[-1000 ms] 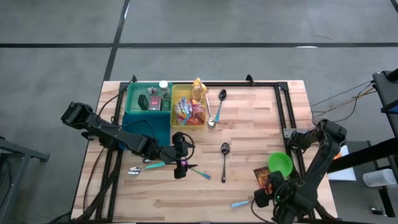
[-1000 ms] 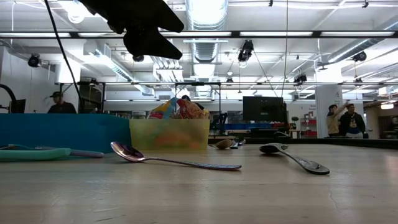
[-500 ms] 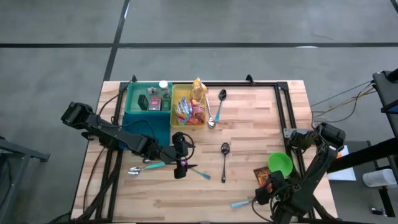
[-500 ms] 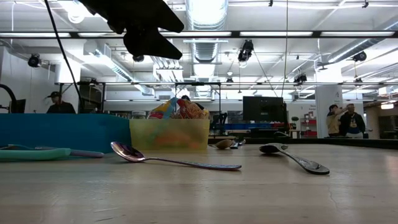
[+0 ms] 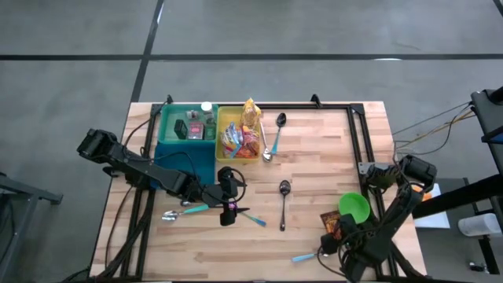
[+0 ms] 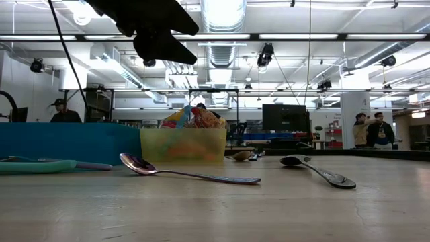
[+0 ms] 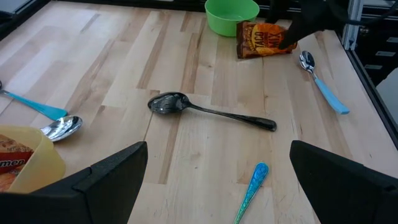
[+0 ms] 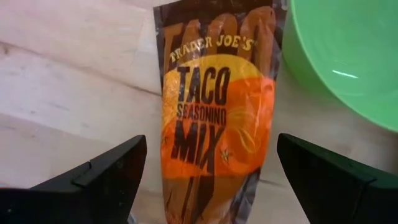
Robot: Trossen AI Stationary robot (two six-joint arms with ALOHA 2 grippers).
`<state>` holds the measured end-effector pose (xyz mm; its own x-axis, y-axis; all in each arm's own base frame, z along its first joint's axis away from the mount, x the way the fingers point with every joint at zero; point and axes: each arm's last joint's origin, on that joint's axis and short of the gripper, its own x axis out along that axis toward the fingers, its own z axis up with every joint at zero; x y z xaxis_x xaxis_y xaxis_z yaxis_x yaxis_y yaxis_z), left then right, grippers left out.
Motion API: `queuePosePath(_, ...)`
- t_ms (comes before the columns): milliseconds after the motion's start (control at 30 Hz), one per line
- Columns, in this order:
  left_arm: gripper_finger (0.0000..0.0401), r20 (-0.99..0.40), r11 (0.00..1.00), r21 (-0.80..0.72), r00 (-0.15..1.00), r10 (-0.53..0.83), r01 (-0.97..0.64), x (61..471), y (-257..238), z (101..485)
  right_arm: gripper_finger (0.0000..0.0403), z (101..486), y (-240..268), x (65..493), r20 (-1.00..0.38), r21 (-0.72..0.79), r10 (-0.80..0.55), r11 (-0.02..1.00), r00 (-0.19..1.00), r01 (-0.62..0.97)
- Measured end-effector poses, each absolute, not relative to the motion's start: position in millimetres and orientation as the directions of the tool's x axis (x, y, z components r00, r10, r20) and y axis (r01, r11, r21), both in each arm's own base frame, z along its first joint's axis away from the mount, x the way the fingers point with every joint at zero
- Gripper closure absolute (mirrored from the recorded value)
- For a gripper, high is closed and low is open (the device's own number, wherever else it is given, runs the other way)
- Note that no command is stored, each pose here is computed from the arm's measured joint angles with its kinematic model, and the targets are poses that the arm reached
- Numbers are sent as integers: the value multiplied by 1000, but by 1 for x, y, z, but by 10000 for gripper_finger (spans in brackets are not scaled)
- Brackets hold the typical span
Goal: Pick & Place Food Item
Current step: Put the orange spice pack into the green bin
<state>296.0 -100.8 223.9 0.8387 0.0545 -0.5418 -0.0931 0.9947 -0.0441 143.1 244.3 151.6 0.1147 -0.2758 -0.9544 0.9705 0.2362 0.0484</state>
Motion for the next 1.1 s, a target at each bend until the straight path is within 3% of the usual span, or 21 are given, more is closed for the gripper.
queuePosePath(167,6,-542,995,-44,839,54,-93,296,-101,224,60,148,242,142,-952,50,-281,240,119,969)
queuePosePath(500,6,-542,995,-44,839,54,-93,296,-101,224,179,141,236,138,-947,22,-305,239,97,971)
queuePosePath(1100,6,-542,995,-44,839,54,-93,296,-101,224,342,142,236,138,-948,13,-306,237,88,971)
